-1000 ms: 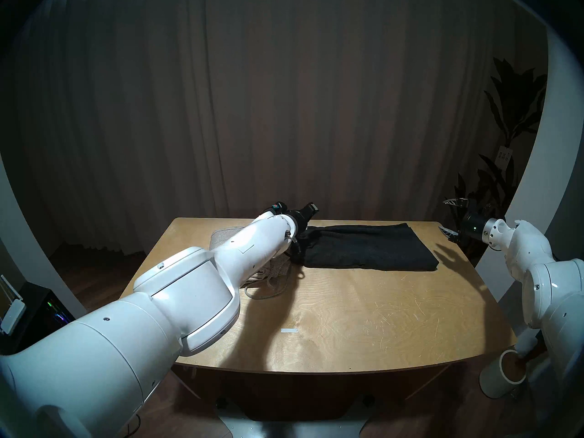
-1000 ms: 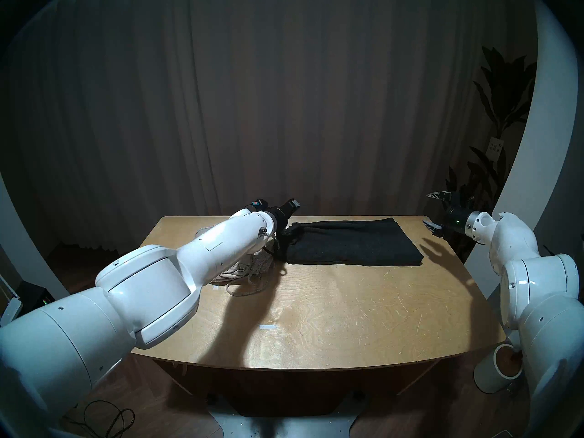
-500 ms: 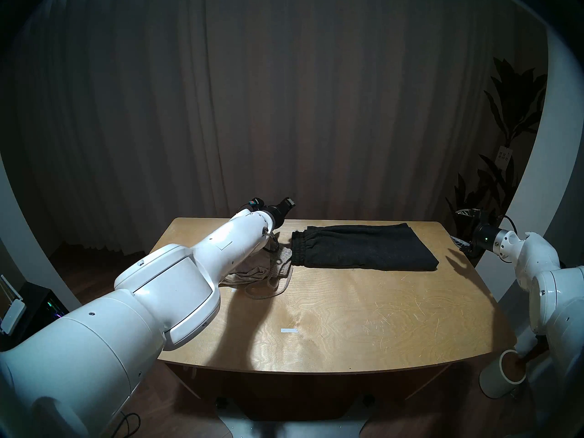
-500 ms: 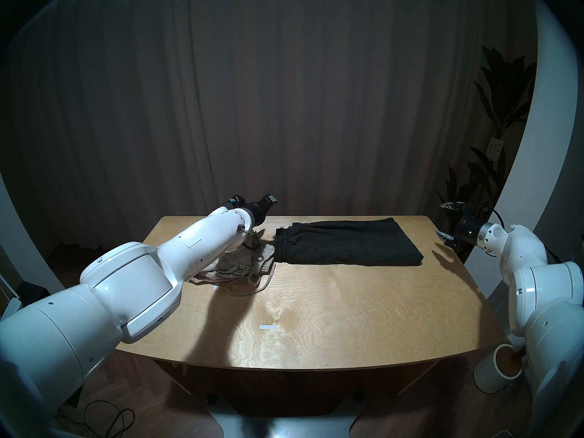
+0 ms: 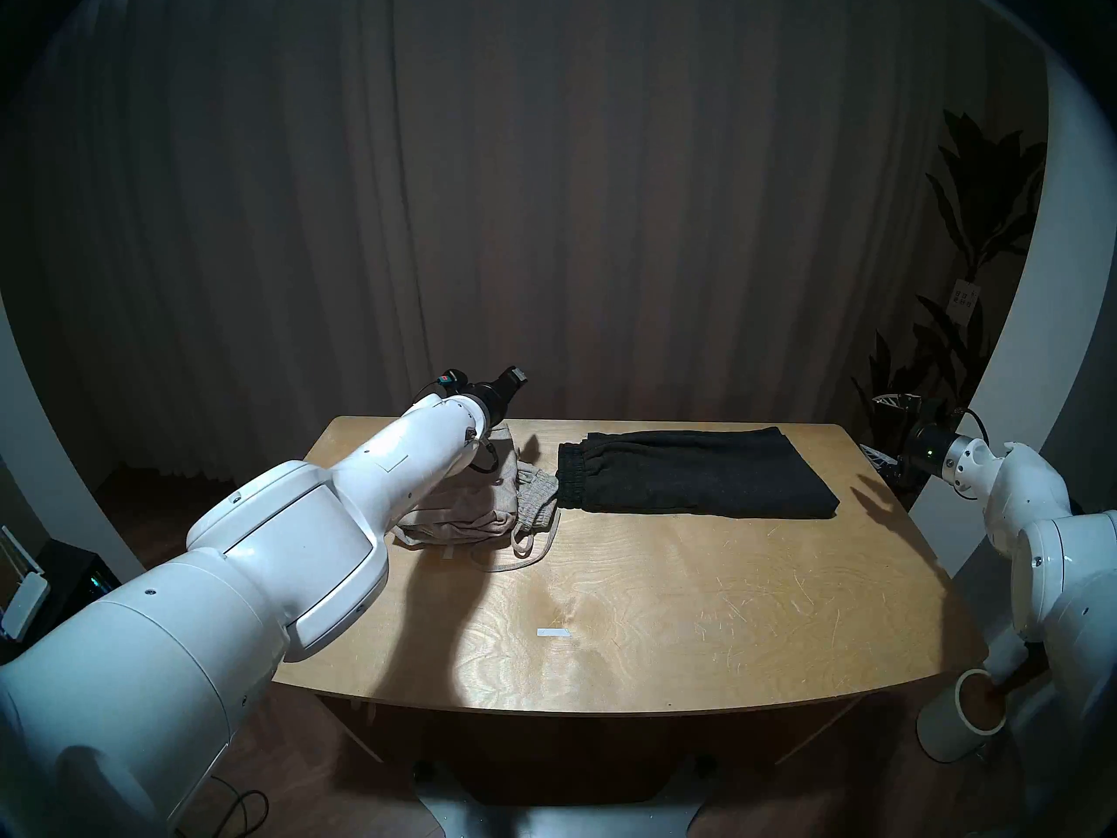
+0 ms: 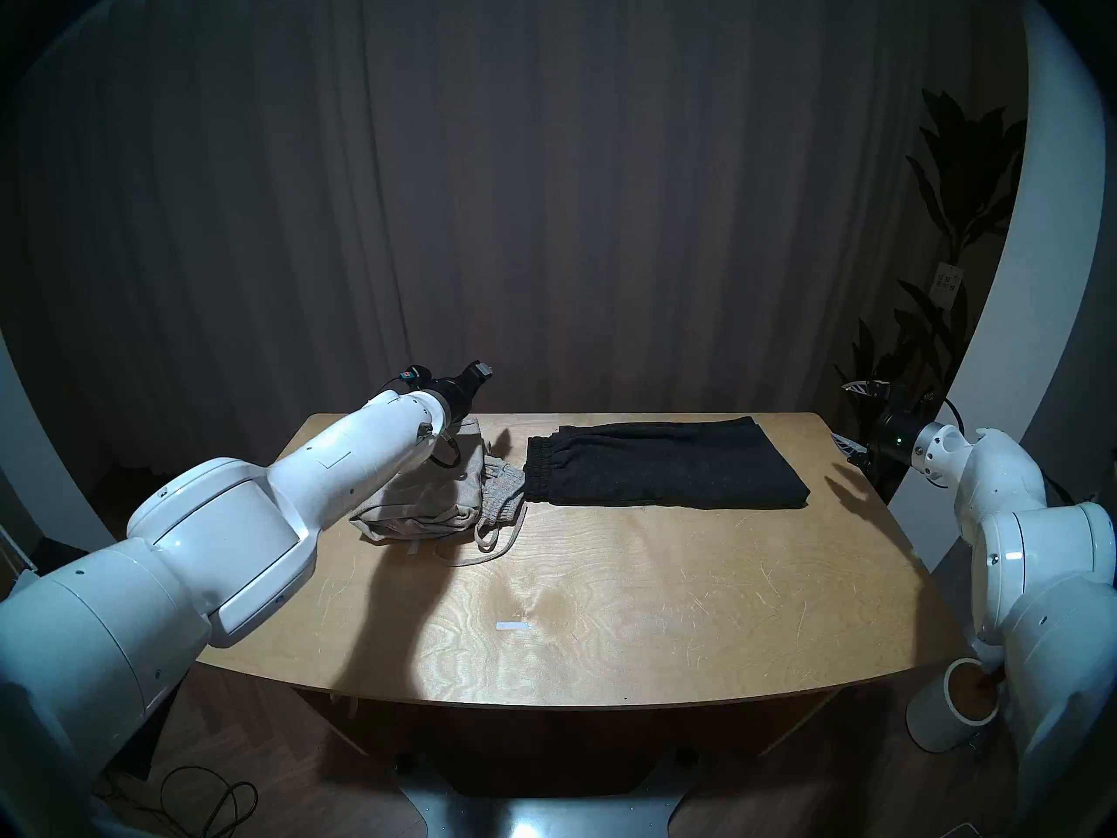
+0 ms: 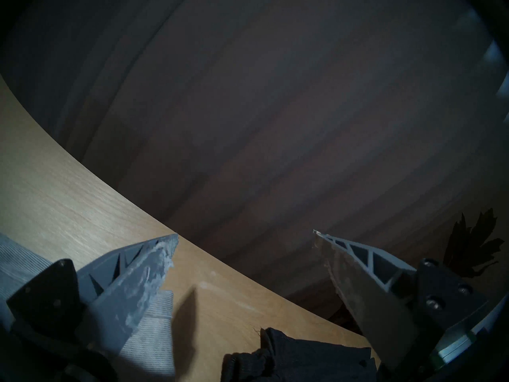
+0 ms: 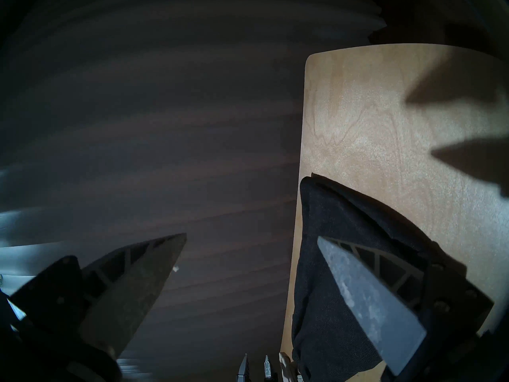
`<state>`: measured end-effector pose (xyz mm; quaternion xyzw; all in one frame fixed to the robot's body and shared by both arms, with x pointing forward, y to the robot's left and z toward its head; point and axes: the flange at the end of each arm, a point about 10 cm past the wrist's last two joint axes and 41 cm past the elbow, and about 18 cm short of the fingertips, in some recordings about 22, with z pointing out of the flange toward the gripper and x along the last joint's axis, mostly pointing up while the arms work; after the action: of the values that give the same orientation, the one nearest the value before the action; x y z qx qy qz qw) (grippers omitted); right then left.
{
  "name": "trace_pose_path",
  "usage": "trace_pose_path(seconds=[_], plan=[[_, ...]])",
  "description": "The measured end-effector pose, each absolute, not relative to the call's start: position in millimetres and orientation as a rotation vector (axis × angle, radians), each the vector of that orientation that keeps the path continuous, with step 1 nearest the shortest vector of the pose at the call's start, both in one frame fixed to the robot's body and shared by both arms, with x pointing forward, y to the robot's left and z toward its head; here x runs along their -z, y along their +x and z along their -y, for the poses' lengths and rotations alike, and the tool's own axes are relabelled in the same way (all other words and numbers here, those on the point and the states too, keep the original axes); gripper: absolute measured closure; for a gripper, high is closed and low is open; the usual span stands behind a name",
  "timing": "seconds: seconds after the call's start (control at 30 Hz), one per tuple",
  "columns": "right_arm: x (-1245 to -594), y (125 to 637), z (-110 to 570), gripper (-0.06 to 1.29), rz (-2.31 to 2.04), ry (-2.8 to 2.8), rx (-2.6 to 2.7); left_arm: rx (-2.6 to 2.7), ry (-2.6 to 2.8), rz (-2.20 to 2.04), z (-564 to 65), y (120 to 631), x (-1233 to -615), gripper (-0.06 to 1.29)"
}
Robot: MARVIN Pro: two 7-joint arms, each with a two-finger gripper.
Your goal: Fold pants twice and stack them
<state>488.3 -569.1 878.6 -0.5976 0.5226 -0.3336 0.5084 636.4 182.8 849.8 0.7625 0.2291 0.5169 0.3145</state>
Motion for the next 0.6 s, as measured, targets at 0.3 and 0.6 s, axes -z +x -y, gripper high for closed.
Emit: trace_pose_path(seconds=[0.3, 0.6], plan=[[-882.3, 499.7, 554.8, -0.02, -1.22, -1.369, 0.8, -1.428, 1.995, -0.628, -221.9, 636.4, -851.7, -0.02], [-882.2, 504.2, 547.7, -0.02, -1.205, -1.314, 0.795, -1.472, 1.972, -0.628, -245.9, 635.1, -854.6, -0.02]])
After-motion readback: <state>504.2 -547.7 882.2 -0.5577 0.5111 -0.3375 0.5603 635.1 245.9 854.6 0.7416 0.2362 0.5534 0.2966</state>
